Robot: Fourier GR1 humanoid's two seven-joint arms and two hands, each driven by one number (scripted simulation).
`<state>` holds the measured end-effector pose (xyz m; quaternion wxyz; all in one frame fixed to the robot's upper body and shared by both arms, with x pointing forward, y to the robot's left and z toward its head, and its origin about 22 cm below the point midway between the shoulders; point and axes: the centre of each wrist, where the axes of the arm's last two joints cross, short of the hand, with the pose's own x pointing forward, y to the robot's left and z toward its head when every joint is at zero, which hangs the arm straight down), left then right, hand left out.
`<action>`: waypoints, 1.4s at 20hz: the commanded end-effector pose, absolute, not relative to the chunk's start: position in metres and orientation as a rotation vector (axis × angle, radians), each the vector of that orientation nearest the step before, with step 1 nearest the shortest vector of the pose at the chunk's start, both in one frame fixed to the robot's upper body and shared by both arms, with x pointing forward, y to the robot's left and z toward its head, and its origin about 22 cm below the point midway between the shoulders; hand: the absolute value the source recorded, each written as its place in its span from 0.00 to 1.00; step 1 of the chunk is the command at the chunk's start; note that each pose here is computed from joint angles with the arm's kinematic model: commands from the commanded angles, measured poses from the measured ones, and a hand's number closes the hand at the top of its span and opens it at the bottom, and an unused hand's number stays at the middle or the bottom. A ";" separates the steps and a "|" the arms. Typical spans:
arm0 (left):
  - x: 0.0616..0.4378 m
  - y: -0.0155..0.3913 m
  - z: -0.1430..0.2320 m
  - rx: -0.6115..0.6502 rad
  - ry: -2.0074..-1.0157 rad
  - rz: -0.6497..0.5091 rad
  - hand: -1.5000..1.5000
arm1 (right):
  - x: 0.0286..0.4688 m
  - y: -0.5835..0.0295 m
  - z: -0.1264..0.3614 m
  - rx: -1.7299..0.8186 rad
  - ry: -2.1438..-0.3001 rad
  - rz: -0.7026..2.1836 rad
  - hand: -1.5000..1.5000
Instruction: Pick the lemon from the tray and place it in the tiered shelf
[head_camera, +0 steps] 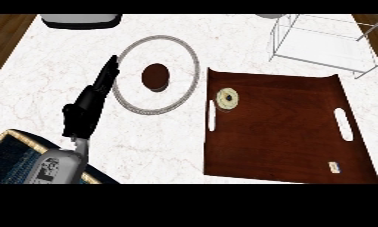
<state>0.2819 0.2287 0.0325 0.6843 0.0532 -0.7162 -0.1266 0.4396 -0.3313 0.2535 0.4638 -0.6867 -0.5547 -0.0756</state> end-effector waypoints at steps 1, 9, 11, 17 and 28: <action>0.275 0.217 0.022 0.092 -1.569 -0.254 0.50 | 0.435 -0.332 0.241 -1.686 -1.336 -0.217 0.00; 0.279 0.216 0.014 0.106 -1.582 -0.265 0.50 | 0.427 -0.339 0.276 -1.475 -1.489 -0.361 0.00; 0.281 0.223 0.016 0.095 -1.579 -0.269 0.50 | 0.434 -0.324 0.274 -1.467 -1.494 -0.365 0.00; 0.285 0.214 0.014 0.097 -1.568 -0.251 0.50 | 0.423 -0.315 0.304 -1.379 -1.574 -0.430 0.00; 0.267 0.236 0.001 0.127 -1.555 -0.233 0.50 | 0.343 -0.386 0.378 -1.355 -1.566 -0.876 0.00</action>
